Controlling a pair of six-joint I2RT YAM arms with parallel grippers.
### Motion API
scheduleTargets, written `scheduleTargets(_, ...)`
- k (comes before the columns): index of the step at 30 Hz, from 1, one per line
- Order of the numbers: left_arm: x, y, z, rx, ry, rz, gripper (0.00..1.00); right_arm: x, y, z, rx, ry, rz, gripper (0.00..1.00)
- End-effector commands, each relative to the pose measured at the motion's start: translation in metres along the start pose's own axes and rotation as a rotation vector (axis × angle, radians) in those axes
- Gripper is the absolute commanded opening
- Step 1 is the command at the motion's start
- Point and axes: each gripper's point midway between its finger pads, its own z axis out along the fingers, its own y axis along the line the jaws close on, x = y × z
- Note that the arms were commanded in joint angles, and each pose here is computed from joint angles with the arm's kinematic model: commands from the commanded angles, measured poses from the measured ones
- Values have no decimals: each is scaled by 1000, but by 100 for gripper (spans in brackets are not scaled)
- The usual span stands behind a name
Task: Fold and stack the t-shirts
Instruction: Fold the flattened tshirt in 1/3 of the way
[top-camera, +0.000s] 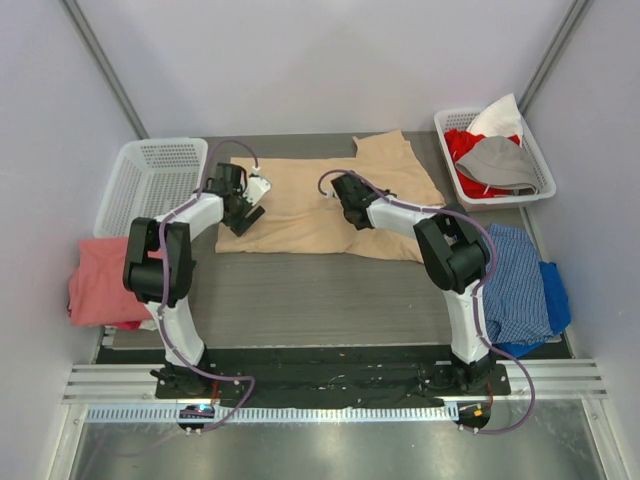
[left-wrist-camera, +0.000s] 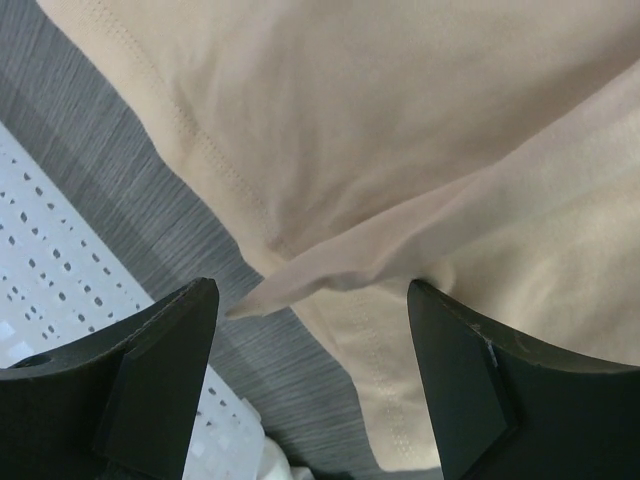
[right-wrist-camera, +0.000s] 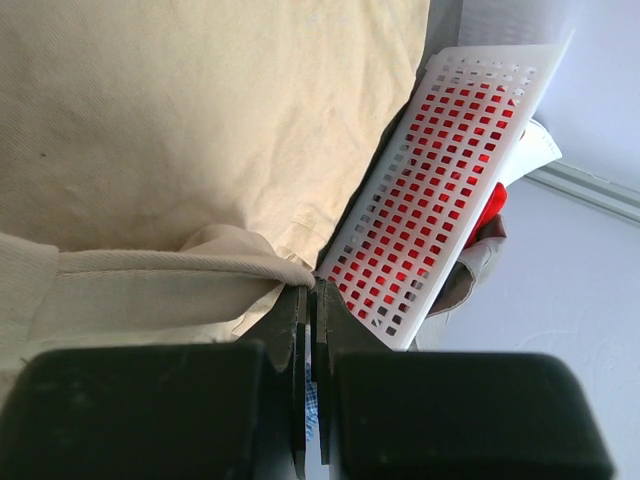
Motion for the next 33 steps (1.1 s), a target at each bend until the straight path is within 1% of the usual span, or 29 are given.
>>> scheduleTargets(1, -31, 18, 5, -52, -81, -29, 81, 3, -27, -15, 56, -14, 74, 1)
scheduleTargets(7, -38, 22, 6, -57, -104, -46, 81, 6, -22, -14, 50, -11, 72, 1)
scheduleTargets(20, -48, 33, -26, -95, -159, -51, 82, 4, -21, -13, 48, -15, 79, 1)
scheduleTargets(24, -51, 39, -17, -113, -146, -56, 82, 4, -19, -14, 46, -17, 82, 1)
scheduleTargets(28, -49, 37, 7, -109, -119, -54, 82, 4, -21, -13, 53, -16, 90, 1)
scheduleTargets(33, -45, 37, 25, -118, -91, -55, 81, 5, -31, -14, 101, -7, 98, 1)
